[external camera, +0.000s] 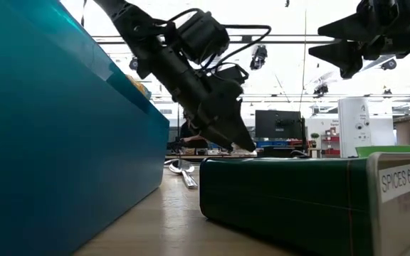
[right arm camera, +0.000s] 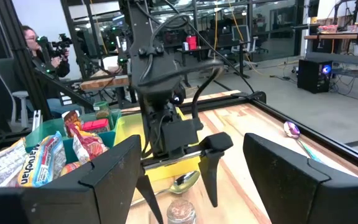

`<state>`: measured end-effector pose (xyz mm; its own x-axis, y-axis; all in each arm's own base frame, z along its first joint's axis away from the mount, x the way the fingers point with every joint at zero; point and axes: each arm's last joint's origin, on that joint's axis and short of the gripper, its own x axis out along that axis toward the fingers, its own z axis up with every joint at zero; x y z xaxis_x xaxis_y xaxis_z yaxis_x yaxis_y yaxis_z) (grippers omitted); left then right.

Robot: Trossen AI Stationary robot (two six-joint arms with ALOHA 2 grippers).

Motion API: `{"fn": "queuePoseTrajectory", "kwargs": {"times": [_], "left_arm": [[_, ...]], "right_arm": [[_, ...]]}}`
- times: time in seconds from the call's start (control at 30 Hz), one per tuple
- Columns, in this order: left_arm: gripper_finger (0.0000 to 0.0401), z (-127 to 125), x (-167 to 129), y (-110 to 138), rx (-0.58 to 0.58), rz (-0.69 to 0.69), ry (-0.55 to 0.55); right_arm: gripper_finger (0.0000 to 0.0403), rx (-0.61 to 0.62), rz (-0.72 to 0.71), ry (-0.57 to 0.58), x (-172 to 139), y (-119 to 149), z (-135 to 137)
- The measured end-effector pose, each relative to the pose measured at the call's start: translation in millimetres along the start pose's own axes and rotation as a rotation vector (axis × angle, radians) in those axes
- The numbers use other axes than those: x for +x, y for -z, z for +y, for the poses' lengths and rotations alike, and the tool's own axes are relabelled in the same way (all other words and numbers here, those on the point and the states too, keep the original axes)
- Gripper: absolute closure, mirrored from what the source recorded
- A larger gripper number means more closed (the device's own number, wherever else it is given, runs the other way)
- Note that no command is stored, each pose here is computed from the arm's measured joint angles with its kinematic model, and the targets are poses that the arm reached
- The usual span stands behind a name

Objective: Pick & Place Food Item
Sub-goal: Put the brown spice bottle into the green bin

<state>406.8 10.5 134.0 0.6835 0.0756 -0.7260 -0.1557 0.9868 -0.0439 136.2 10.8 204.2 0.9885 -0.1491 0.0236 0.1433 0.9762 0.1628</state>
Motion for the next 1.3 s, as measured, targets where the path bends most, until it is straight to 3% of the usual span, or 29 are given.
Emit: {"fn": "queuePoseTrajectory", "kwargs": {"times": [0.33,0.63,0.97,1.3], "left_arm": [[0.002,0.1,1.1,2.4,-0.005,-0.025,0.008],[0.0134,-0.6,1.1,2.4,-0.005,-0.023,0.032],[0.0231,-0.7,1.0,1.3,-0.005,-0.032,0.033],[0.0226,-1.5,0.8,1.0,-0.005,-0.032,0.059]], "right_arm": [[0.0122,0.0,0.0,0.0,0.0,0.0,0.0],[0.0122,0.0,0.0,0.0,0.0,0.0,0.0],[0.0122,0.0,0.0,0.0,0.0,0.0,0.0],[0.0122,0.0,0.0,0.0,0.0,0.0,0.0]]}}
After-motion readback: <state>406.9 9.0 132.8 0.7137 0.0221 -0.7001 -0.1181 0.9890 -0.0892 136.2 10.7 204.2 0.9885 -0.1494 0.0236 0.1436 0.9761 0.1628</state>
